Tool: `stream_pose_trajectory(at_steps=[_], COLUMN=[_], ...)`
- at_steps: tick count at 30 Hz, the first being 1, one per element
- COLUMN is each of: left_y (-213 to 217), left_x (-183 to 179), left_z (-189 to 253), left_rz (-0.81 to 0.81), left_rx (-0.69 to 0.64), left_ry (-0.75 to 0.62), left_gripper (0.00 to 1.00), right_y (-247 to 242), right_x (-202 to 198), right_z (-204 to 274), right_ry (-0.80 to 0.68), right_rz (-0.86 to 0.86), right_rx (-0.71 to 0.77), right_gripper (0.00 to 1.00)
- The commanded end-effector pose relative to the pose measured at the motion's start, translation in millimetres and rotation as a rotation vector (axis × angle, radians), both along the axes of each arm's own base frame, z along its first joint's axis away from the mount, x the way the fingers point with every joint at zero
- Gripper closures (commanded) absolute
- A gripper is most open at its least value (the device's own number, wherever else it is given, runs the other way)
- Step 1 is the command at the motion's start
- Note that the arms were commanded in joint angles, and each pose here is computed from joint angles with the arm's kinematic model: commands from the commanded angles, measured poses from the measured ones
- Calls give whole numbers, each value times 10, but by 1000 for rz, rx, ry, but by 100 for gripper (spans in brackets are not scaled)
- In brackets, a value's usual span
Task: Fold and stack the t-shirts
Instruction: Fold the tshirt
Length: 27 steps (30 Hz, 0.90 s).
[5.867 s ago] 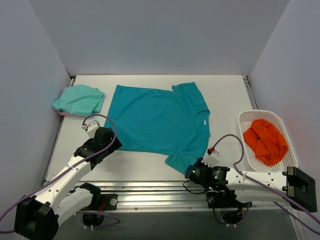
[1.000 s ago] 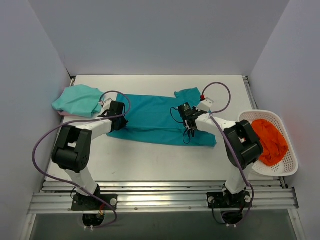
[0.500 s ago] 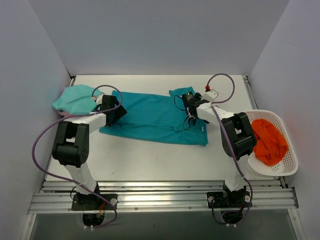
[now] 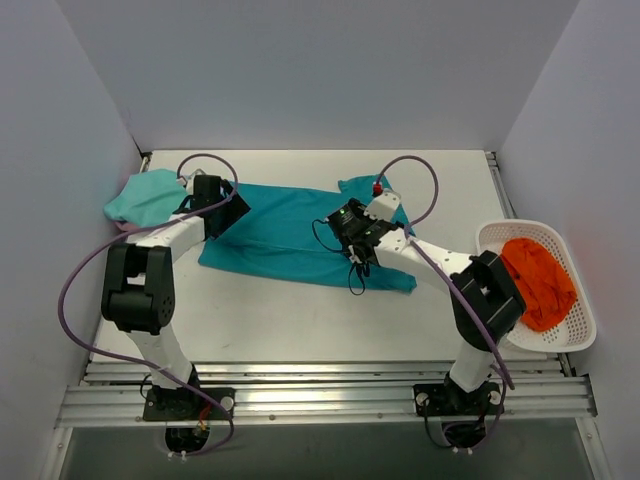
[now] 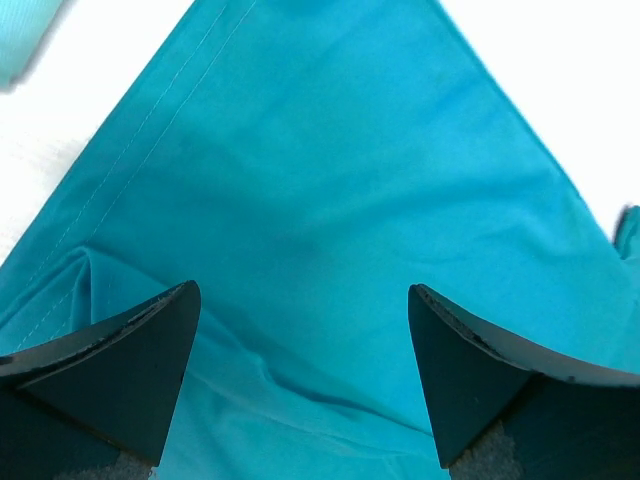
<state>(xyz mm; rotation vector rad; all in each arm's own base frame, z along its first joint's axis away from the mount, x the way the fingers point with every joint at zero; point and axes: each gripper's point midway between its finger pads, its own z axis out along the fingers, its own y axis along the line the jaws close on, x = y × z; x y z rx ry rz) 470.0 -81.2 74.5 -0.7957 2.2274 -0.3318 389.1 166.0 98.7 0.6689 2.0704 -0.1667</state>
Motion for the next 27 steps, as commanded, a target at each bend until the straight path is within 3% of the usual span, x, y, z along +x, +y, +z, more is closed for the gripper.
stream_pose_trajectory(at_steps=[1,10,15,27], left_y=[-50,-33,-32,-39], left_x=[153,131,93,51], left_z=[181,23,-5,-11], left_rz=[-48,-66,-73,-87], left_rx=[-23,-16,-21,-20], left_ry=[-53,-20,-18,-25], left_gripper=[6,6,6,6], right_y=[172,168,141,-220], right_x=[-132,-211,-175,-32], right_z=[175,-108,-366,-660], right_ry=[-34,-8,19,56], right_rz=[24,11,-7,-70], right_rx=[46,43,22,22], right_gripper=[12,14,21,26])
